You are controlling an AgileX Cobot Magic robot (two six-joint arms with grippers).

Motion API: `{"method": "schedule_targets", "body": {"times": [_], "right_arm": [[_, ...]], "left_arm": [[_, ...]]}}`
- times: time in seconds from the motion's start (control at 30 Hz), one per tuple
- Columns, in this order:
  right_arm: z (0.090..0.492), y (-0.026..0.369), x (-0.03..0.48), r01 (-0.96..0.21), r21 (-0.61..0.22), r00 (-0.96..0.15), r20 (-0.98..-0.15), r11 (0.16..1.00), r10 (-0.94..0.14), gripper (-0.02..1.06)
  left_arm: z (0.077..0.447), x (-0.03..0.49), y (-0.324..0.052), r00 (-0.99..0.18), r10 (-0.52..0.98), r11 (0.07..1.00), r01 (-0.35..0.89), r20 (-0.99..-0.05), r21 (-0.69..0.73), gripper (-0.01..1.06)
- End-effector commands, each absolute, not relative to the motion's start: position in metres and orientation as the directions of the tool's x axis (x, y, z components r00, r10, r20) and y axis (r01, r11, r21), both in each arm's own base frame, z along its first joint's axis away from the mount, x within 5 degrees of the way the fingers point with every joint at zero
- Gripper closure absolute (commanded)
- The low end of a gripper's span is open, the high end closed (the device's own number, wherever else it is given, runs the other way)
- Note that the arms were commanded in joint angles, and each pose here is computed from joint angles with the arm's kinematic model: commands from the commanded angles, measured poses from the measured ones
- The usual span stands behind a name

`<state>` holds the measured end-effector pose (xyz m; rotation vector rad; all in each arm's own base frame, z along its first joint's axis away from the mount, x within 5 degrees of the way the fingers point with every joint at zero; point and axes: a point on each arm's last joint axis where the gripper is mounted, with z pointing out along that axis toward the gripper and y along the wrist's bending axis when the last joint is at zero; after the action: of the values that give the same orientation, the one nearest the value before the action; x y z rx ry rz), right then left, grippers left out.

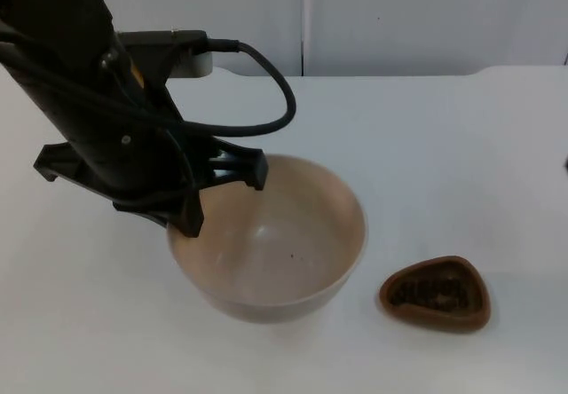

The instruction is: Pick up the bowl with the left hand and pour the coffee beans from the cup into the bowl with the right hand.

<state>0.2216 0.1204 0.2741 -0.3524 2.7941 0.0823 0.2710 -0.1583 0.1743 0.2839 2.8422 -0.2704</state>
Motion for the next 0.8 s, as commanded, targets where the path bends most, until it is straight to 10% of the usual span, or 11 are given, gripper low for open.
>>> {"method": "schedule_targets", "body": {"times": [0.0,0.77], "right_arm": [[0.269,0.131,0.227,-0.222,0.03,-0.919,-0.34,0.975,-0.199,0.0],[0.209,0.152,0.261,-0.16,-0.028,-0.94,-0.3,0.987,-0.161,0.06]], "left_arm": [[0.179,0.273,-0.159,-0.939,0.155,0.963,0.213,-0.307,-0.164,1.05],[0.179,0.273,-0.16,-0.939,0.152,0.963,0.211,-0.31,-0.168,1.05]]}}
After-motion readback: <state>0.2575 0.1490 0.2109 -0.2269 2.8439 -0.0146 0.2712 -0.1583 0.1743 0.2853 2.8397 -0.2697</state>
